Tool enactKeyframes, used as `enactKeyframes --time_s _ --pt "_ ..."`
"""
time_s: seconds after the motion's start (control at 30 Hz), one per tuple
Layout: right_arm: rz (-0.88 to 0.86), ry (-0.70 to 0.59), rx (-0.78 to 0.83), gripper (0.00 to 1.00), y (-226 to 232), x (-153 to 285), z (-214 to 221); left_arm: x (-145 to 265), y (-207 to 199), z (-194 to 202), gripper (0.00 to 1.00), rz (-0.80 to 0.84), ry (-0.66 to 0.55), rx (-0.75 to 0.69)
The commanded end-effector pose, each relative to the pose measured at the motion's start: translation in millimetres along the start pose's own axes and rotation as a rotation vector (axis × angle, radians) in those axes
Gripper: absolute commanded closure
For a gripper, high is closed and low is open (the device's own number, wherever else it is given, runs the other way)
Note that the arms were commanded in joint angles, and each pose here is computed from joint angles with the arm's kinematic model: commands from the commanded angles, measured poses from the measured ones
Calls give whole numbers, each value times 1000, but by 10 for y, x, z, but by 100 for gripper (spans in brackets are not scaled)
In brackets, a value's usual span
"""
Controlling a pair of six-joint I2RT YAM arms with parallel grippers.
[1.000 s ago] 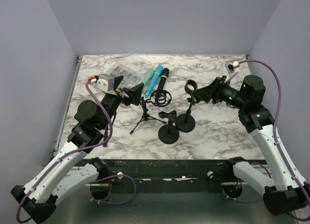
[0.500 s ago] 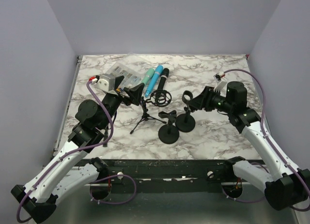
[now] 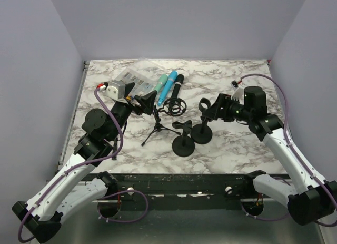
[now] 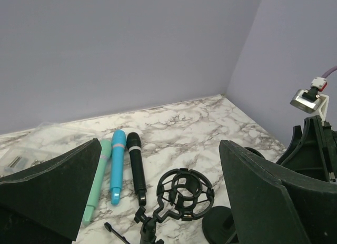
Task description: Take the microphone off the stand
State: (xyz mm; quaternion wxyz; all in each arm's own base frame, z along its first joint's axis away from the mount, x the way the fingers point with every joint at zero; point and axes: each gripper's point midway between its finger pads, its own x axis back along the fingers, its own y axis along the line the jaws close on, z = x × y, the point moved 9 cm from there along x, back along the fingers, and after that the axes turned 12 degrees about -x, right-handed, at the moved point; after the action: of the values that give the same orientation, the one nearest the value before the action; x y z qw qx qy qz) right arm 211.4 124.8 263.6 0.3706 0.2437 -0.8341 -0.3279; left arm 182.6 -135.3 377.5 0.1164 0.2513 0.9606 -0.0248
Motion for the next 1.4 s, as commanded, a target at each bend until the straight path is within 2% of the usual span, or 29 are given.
enactKeyframes --time_s 0.0,0.13,0.33,0.4,0.6,0.77,0.9,1.03,1.27,1.37 --pt "17 -36 53 16 200 196 -135 26 3 -148 1 8 -44 -1" --pt "16 -135 114 7 419 394 -340 43 11 -174 1 4 -49 -6" --pt "81 -303 179 5 632 777 -533 177 147 -371 1 -97 -97 -56" --pt "115 -377 186 1 688 949 -574 267 188 -459 1 -119 -113 -65" --pt "260 -677 161 0 728 1544 -623 647 294 -708 1 -166 -129 -54" --pt "338 -852 133 0 678 1892 -570 1004 385 -778 2 -215 -132 -34" --pt "384 -927 127 0 628 2070 -508 1279 492 -823 1 -287 -144 -37" --pt "359 -980 126 0 653 2223 -449 1468 563 -890 1 -330 -163 -49" --pt "297 -1038 126 0 707 2403 -368 1604 621 -965 2 -365 -186 -65" --pt "270 -1012 157 0 697 2375 -324 1589 621 -961 1 -367 -186 -68"
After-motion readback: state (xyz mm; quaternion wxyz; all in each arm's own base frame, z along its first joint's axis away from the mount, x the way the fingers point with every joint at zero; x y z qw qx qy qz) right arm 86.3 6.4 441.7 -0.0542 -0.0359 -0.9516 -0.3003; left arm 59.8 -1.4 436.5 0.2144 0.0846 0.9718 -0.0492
